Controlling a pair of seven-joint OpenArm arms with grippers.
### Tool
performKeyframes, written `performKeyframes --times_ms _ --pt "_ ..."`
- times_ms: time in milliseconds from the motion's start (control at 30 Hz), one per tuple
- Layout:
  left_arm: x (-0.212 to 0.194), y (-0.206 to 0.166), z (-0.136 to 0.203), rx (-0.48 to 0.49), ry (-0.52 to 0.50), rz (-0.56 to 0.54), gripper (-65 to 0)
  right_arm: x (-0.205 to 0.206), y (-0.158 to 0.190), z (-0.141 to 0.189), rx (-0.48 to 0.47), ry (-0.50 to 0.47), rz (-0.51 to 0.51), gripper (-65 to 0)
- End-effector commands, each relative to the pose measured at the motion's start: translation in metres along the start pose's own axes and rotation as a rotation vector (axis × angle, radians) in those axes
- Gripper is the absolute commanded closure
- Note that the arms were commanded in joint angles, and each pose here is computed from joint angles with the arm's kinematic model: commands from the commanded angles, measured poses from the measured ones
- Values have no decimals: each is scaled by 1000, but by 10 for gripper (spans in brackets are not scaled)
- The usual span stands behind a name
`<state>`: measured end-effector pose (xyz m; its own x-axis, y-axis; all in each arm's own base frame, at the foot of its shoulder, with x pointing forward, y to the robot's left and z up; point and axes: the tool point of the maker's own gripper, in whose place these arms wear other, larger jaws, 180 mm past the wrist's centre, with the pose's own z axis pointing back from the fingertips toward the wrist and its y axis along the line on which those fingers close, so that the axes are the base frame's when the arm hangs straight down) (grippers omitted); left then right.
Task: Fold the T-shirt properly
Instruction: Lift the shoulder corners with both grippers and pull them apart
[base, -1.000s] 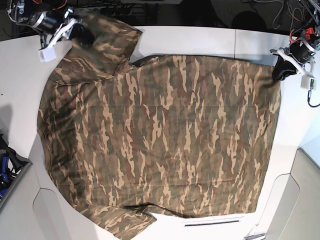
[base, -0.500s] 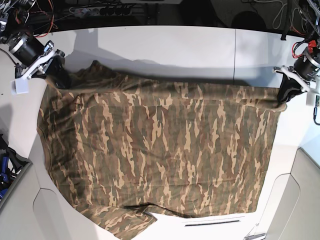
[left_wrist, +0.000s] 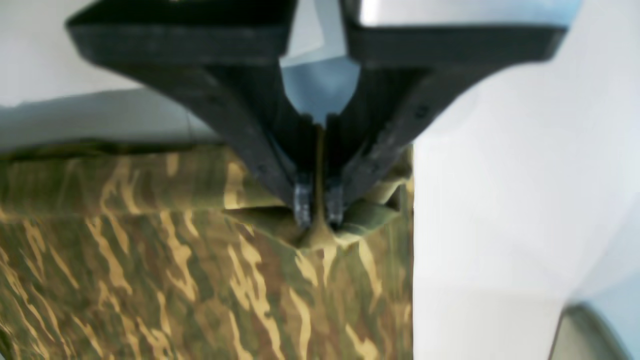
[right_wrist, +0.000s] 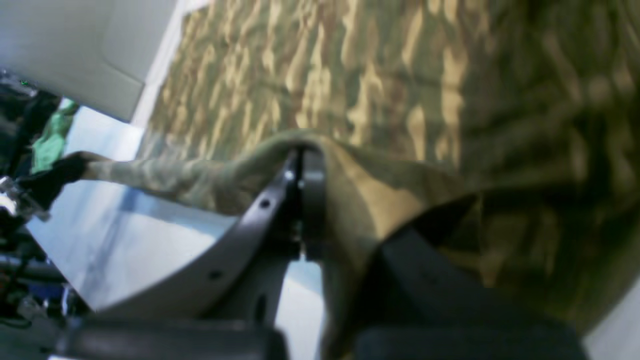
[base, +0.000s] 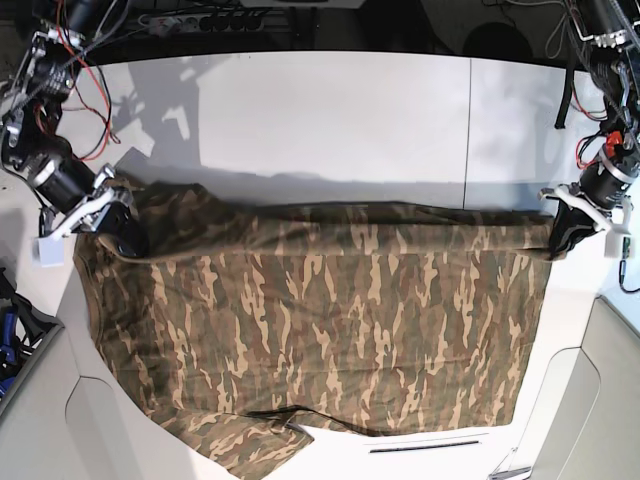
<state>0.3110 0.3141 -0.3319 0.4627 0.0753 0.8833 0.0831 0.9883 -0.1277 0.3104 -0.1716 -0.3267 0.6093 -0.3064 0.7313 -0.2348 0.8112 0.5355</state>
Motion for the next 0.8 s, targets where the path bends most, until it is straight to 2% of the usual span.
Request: performKeyframes --times_ms 0,400,567,767 --pt "21 4 -1 0 -60 -20 0 20 0 -4 2 -45 26 0" --pt "34 4 -45 0 -53 -49 0 57 -7 -73 -7 -22 72 0" --pt "40 7 -52 9 -61 -51 0 65 -11 -90 -29 -10 100 0" --pt "34 10 -54 13 -47 -36 0 52 -22 -100 -58 34 94 0"
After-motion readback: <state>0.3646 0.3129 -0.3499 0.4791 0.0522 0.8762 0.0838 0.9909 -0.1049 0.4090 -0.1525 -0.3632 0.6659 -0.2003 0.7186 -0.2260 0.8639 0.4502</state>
